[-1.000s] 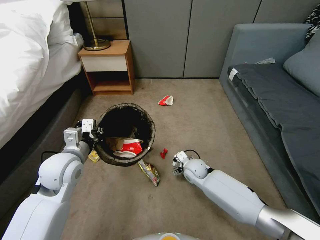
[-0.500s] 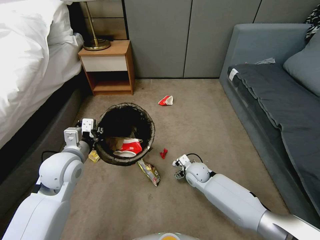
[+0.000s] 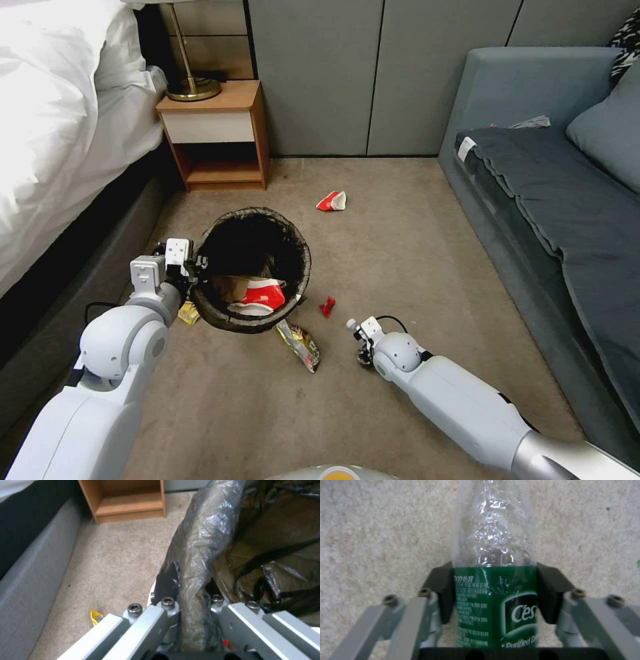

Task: Pick up the trash bin, then pick up the garbage from the floor and place it into the trash bin.

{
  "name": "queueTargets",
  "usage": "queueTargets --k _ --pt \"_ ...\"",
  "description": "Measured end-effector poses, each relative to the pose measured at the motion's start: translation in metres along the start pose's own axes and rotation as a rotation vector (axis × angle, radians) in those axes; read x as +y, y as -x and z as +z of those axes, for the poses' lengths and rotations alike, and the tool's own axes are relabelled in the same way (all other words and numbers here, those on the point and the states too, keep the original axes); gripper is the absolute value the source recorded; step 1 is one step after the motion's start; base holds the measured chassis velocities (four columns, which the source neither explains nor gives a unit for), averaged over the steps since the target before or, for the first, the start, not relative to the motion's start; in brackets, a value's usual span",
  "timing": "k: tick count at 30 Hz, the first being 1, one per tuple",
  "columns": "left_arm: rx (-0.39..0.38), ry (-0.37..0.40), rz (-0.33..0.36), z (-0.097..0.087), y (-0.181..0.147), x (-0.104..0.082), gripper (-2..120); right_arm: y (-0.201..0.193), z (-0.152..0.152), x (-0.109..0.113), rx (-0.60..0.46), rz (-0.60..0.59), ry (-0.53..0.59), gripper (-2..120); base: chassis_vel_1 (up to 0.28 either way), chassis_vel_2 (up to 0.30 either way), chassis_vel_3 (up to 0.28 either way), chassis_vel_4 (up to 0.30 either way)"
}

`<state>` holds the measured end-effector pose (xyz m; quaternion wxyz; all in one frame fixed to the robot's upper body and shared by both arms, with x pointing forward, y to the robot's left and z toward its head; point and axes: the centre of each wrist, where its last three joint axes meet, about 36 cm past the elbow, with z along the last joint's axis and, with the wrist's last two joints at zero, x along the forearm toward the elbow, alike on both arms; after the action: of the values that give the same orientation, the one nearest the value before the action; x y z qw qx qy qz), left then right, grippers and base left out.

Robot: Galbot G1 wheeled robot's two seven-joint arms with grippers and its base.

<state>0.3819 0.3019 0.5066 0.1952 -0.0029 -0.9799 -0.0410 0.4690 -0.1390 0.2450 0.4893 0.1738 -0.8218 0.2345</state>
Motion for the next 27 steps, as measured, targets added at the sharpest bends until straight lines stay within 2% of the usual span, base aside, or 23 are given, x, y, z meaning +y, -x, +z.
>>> queueTargets --k 1,2,5,10,13,14,18,19,22,23,26,27 --pt "0.0 0.0 0.0 0.0 0.0 0.0 1 -0.001 0.0 -0.002 -0.002 0.002 0.0 39 0.0 0.0 0.0 0.0" --pt "0.0 0.0 0.0 0.0 0.0 0.0 1 -0.001 0.0 -0.002 -0.002 0.002 0.0 39 0.0 0.0 0.0 0.0" --pt "0.0 0.001 0.003 0.0 0.0 -0.001 1 -0.004 0.0 -0.007 -0.008 0.012 0.002 28 0.0 0.0 0.0 0.0" --pt "-0.003 0.003 0.002 -0.001 0.0 0.0 1 -0.014 0.002 -0.023 -0.025 0.033 0.011 19 0.0 0.0 0.0 0.0" --pt "-0.005 0.004 0.002 -0.002 0.001 0.0 1 -0.032 -0.003 -0.052 -0.067 0.059 0.051 18 0.0 0.0 0.0 0.0" --pt "-0.005 0.004 0.002 -0.002 0.001 0.0 1 -0.032 -0.003 -0.052 -0.067 0.059 0.051 18 0.0 0.0 0.0 0.0" --pt "-0.003 0.003 0.001 -0.002 0.001 0.0 1 -0.07 -0.017 -0.101 -0.153 0.093 0.139 18 0.0 0.0 0.0 0.0" --pt "-0.003 0.003 0.001 -0.002 0.001 0.0 1 -0.07 -0.017 -0.101 -0.153 0.093 0.139 18 0.0 0.0 0.0 0.0" --pt "0.0 0.002 -0.002 -0.001 0.002 0.0 1 -0.114 -0.029 -0.132 -0.256 0.094 0.221 18 0.0 0.0 0.0 0.0" --pt "0.0 0.002 -0.002 -0.001 0.002 0.0 1 -0.114 -0.029 -0.132 -0.256 0.094 0.221 18 0.0 0.0 0.0 0.0" --pt "-0.001 0.001 -0.005 -0.001 0.003 0.0 1 -0.162 -0.043 -0.16 -0.373 0.084 0.304 18 0.0 0.0 0.0 0.0" --pt "-0.001 0.001 -0.005 -0.001 0.003 0.0 1 -0.162 -0.043 -0.16 -0.373 0.084 0.304 18 0.0 0.0 0.0 0.0"
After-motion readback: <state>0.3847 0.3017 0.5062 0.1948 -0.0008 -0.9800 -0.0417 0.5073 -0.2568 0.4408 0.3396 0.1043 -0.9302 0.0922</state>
